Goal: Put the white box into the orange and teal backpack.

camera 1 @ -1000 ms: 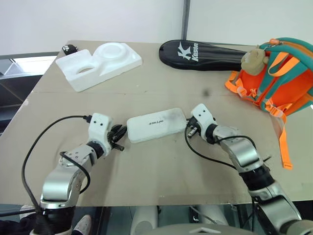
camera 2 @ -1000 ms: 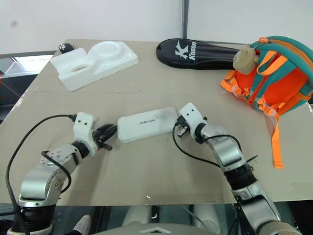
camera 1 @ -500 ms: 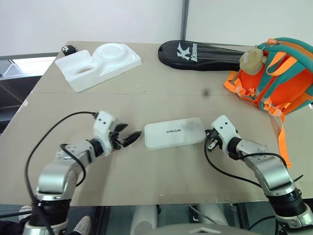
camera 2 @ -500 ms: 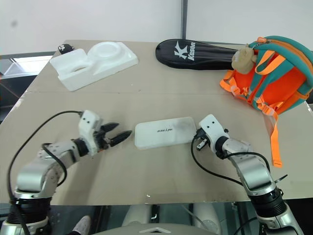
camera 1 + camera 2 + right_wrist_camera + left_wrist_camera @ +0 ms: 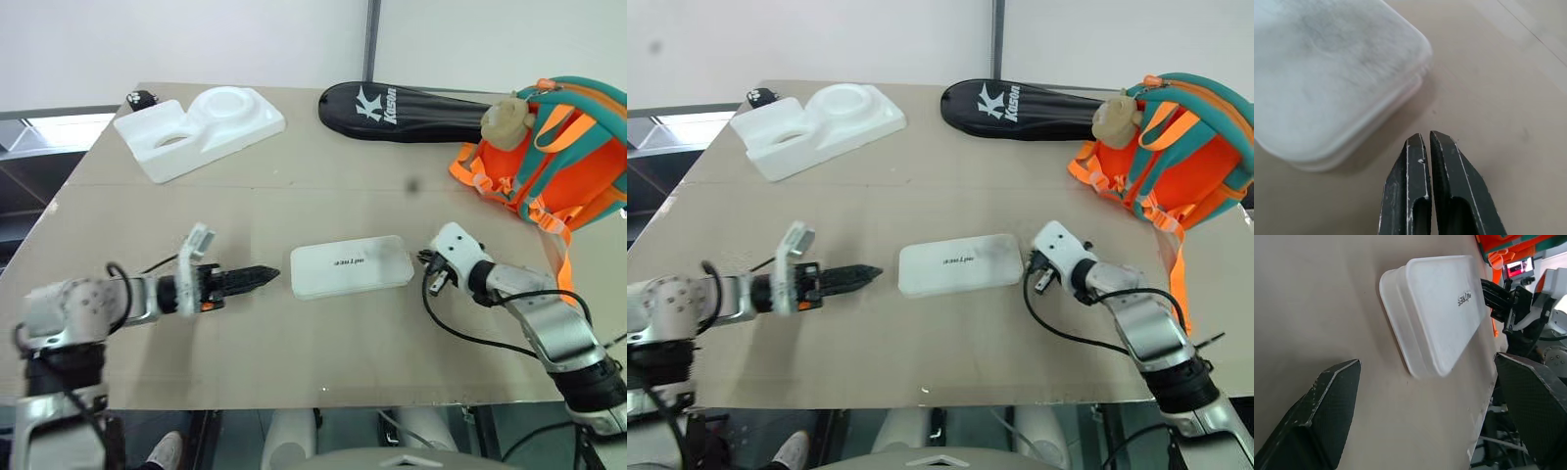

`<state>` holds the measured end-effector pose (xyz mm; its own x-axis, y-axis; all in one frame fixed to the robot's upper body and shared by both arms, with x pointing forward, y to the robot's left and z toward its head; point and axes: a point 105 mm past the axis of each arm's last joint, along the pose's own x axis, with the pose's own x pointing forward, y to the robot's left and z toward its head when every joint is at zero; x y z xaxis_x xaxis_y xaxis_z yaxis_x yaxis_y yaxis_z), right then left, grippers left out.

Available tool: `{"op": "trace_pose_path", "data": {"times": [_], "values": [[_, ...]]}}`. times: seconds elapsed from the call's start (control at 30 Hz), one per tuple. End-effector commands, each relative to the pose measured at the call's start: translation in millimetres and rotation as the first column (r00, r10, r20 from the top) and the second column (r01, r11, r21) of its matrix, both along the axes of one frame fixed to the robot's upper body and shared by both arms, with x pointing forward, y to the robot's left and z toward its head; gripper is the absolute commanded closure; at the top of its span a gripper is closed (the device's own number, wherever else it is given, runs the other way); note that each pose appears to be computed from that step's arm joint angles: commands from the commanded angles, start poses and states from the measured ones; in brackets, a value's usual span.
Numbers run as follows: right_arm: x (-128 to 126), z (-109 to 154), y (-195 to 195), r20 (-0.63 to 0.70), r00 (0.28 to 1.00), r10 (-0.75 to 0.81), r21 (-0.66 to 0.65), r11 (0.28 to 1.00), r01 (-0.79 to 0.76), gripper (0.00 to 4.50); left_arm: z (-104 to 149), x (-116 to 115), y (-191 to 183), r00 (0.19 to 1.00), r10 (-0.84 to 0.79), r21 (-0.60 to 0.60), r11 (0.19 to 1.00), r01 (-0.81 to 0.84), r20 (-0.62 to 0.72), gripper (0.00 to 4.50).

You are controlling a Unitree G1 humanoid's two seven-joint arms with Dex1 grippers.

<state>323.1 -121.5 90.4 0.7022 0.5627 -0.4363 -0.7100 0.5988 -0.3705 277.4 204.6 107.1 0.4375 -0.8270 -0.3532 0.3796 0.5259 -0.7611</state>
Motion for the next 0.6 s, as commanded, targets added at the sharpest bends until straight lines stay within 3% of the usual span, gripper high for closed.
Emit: {"op": "trace_pose_path", "data": {"times": [0.03, 0.3, 0.6], "values": [[10, 5, 12, 0.039, 0.998, 0.049, -0.02, 0.999, -0.048, 4.5, -14, 4, -7, 0.999, -0.006, 0.006, 1.0, 0.006, -0.036, 0.06], [3, 3, 55, 0.056, 0.973, 0.224, -0.021, 0.974, -0.224, 4.5, -15, 8, -39, 0.995, -0.084, -0.107, 0.991, 0.077, -0.06, 0.06], [-4, -7, 69, 0.027, 0.98, 0.196, 0.022, 0.98, -0.196, 4.5, -10, 0, -51, 0.994, -0.097, -0.218, 0.972, 0.083, -0.058, 0.06]]}}
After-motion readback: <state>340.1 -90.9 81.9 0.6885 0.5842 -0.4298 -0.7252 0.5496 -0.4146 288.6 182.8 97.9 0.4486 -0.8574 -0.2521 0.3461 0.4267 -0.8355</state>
